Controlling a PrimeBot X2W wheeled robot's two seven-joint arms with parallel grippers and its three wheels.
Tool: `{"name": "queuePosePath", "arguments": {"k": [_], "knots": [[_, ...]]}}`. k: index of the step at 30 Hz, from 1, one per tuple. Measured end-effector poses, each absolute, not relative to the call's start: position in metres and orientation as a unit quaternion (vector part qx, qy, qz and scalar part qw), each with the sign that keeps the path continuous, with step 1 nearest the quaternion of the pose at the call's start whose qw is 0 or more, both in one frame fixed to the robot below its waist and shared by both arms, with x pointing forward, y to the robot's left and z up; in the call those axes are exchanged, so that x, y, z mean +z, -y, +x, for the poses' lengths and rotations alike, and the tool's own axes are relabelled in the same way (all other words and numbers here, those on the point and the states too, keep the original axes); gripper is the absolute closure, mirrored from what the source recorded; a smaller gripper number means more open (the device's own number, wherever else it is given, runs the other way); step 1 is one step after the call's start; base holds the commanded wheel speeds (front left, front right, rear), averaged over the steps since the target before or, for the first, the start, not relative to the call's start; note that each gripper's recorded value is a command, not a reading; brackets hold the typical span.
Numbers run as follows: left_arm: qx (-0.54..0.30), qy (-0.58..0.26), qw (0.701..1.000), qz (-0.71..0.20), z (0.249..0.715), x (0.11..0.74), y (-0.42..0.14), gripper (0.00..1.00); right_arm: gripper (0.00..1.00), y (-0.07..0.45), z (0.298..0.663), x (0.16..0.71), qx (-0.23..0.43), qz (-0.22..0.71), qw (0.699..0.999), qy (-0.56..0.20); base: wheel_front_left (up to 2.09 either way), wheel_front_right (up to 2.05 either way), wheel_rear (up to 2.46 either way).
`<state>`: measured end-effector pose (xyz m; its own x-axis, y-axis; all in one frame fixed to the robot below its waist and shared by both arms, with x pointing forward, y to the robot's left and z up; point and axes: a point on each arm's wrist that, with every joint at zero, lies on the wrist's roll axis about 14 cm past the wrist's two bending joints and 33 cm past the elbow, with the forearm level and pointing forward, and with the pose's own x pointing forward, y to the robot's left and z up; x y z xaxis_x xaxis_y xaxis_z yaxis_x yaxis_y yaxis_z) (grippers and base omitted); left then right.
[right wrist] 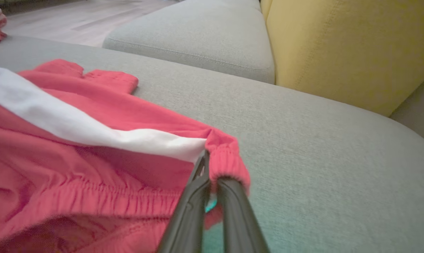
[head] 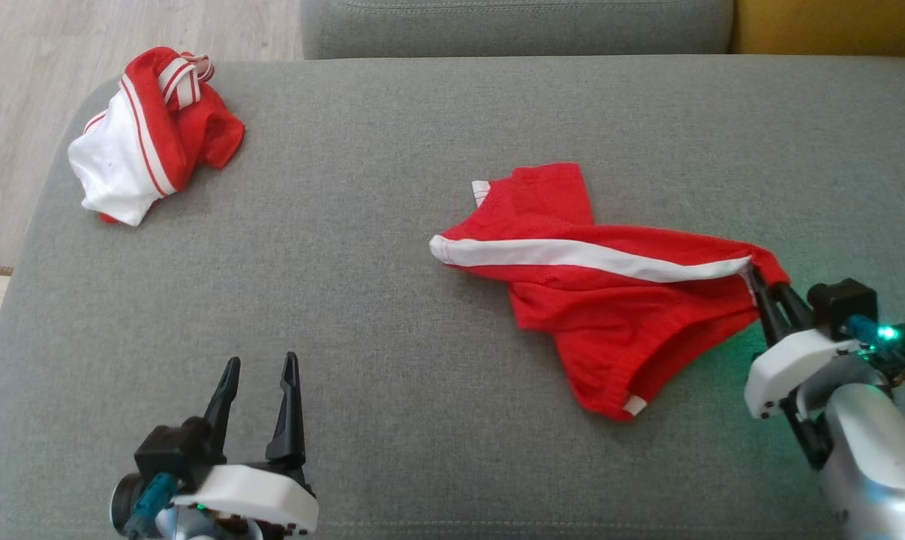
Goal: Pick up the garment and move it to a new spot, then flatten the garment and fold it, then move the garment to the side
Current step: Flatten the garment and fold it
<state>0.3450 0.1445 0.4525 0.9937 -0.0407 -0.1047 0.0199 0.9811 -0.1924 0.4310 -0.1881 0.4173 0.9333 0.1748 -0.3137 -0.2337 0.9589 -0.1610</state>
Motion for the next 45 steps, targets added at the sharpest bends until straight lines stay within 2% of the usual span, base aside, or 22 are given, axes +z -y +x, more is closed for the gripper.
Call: {"name": "queuePosePath", "arguments": {"k": [6, 7, 8, 9, 10, 19, 29, 36, 45], "knots": [[-0.027, -0.055, 0.993, -0.097, 0.346, 0.452, -0.137, 0.00, 1.00, 0.204, 0.443, 0.428, 0.088, -0.121, 0.979, -0.140, 0.00, 0.00, 0.00], [-0.029, -0.055, 0.993, -0.097, 0.346, 0.452, -0.136, 0.00, 0.80, 0.206, 0.445, 0.430, 0.087, -0.124, 0.979, -0.139, 0.00, 0.00, 0.00], [-0.031, -0.056, 0.993, -0.097, 0.346, 0.452, -0.134, 0.00, 0.46, 0.207, 0.446, 0.432, 0.085, -0.126, 0.979, -0.137, 0.00, 0.00, 0.00], [-0.034, -0.056, 0.993, -0.097, 0.347, 0.452, -0.133, 0.00, 0.05, 0.209, 0.445, 0.432, 0.084, -0.128, 0.978, -0.139, 0.00, 0.00, 0.00], [-0.036, -0.056, 0.993, -0.097, 0.347, 0.452, -0.131, 0.00, 0.00, 0.210, 0.444, 0.430, 0.083, -0.129, 0.978, -0.142, 0.00, 0.00, 0.00], [-0.048, -0.052, 0.993, -0.097, 0.348, 0.455, -0.124, 0.00, 0.00, 0.208, 0.430, 0.425, 0.073, -0.101, 0.982, -0.144, 0.00, 0.00, 0.00], [-0.058, -0.046, 0.993, -0.097, 0.350, 0.459, -0.117, 0.00, 0.00, 0.212, 0.416, 0.452, 0.040, -0.059, 0.994, -0.079, 0.00, 0.00, 0.00], [-0.053, -0.033, 0.993, -0.099, 0.351, 0.468, -0.120, 0.00, 0.00, 0.189, 0.410, 0.481, 0.046, -0.035, 0.998, -0.023, 0.00, 0.00, 0.00], [-0.046, -0.019, 0.994, -0.097, 0.345, 0.476, -0.125, 0.00, 0.00, 0.178, 0.390, 0.494, 0.041, -0.011, 0.999, 0.006, 0.00, 0.00, 0.00]]}}
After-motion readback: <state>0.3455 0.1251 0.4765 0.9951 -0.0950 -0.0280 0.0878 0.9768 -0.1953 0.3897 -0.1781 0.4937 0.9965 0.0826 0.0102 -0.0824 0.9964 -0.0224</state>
